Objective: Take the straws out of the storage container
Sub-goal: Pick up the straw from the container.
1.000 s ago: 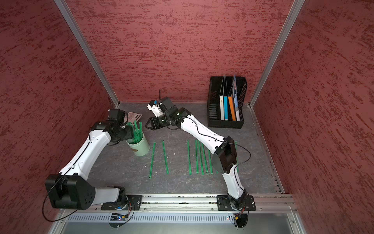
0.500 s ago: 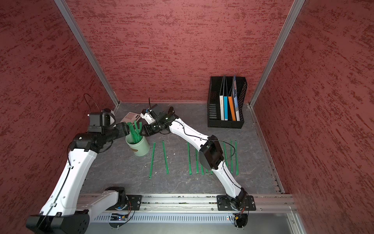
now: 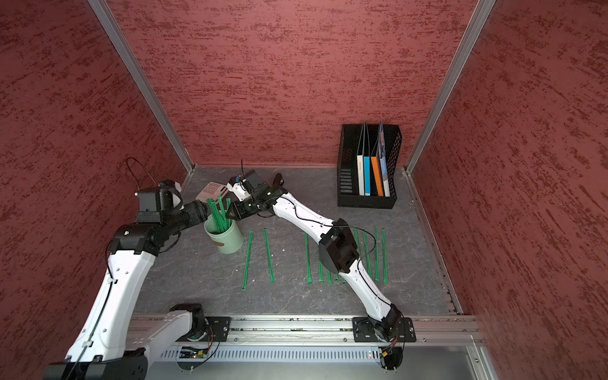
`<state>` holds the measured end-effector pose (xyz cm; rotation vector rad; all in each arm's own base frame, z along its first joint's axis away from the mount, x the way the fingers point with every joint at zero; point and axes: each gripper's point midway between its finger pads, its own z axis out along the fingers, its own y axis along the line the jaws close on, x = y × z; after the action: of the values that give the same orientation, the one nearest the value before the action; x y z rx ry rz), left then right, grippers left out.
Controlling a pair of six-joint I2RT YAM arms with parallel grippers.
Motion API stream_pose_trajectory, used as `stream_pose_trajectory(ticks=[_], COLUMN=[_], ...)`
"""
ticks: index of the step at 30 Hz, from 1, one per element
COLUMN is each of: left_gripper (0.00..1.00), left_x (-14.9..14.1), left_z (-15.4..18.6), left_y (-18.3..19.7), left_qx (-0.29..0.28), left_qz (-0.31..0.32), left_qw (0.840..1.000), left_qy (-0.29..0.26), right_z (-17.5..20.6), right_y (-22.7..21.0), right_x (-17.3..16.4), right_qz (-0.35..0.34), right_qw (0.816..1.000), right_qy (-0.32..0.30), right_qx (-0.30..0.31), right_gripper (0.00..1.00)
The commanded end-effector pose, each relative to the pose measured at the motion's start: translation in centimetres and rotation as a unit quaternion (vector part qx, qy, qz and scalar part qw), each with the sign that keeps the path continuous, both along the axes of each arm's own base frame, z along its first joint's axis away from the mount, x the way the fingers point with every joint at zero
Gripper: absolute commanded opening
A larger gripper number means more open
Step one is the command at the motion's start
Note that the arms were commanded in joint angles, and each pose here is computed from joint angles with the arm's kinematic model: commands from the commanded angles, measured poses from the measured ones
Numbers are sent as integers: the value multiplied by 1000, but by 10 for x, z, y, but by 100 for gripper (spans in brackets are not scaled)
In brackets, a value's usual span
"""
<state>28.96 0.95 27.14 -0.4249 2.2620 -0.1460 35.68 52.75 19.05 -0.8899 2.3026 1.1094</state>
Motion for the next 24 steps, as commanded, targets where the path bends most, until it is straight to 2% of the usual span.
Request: stream_pose_trajectory(ticks=[1, 11, 24], left_gripper=[76, 76, 76], left_x=[2, 2, 1], left_z=[6, 1, -8], left_y=[-2, -2, -1], left_qx=[-4, -11, -12], left_qz=[-9, -12, -14], left_qw=[1000, 1000, 1000], left_qy=[-16, -10, 1], right_z=[9, 8, 20], right_y=[14, 21, 25], right_x=[7, 12, 19], right_qz=[10, 7, 0], right_qw=[999, 998, 996], right_qy=[-29, -35, -47], right_qx=[32, 48, 71], right_gripper=[41, 36, 11])
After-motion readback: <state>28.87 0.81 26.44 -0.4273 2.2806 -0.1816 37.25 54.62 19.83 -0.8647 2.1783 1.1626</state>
